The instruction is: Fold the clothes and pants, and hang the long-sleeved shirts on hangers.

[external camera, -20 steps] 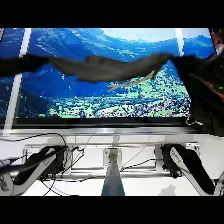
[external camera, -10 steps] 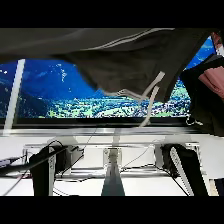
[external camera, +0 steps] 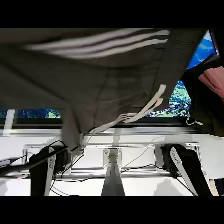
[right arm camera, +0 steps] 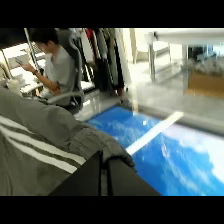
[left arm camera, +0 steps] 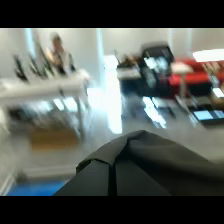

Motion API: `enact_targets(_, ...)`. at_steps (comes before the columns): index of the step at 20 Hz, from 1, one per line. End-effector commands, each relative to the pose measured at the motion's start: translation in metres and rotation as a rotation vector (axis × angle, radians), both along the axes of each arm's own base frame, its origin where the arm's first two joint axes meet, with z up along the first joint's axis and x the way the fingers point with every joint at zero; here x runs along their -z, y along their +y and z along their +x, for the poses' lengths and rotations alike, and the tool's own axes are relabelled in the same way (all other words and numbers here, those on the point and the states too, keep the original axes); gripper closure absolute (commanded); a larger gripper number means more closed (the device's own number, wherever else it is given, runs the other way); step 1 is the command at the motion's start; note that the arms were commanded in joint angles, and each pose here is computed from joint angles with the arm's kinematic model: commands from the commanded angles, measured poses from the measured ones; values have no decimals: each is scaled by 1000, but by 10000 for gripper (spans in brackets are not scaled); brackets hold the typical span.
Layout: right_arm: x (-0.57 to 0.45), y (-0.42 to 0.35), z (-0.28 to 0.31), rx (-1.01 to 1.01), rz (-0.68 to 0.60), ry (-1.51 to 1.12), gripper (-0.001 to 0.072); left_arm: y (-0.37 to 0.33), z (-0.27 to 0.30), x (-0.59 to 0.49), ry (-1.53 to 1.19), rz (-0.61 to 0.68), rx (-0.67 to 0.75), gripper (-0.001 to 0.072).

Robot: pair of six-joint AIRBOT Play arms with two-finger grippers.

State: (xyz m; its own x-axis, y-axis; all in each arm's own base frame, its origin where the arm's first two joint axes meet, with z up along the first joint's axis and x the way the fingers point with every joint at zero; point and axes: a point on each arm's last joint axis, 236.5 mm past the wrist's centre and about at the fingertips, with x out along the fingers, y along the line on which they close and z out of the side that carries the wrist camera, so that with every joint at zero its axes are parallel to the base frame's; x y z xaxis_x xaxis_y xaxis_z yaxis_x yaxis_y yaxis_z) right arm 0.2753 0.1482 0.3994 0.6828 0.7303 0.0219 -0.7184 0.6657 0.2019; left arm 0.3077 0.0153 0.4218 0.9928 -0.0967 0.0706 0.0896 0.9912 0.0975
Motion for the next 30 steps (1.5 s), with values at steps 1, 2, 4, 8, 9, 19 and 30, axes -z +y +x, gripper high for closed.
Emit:
enact_targets(1, 94, -15, 71, 16, 18, 281, 690, -16, 86, 126, 391, -103, 241, 698)
enact_targets(2, 130, -16, 91, 17, 37, 376, 690, -30, 113, 167, 478, -101, 312, 698)
enact_targets(4, 206, -14, 129, 44, 55, 549, 690, -59, 158, 234, 601, -147, 381, 699)
enact_targets(8, 310, -33, 192, 209, 39, 709, 690, -101, 206, 317, 698, -176, 386, 699)
enact_targets(9, 323, -43, 201, 251, 38, 722, 690, -107, 205, 322, 712, -173, 397, 699)
enact_targets(19, 373, -74, 152, 160, -157, 909, 690, -131, 10, 322, 1337, -72, 644, 698)
enact_targets(30, 398, -145, 45, -36, -692, 1199, 691, -226, -126, 321, 1673, 88, 1113, 697)
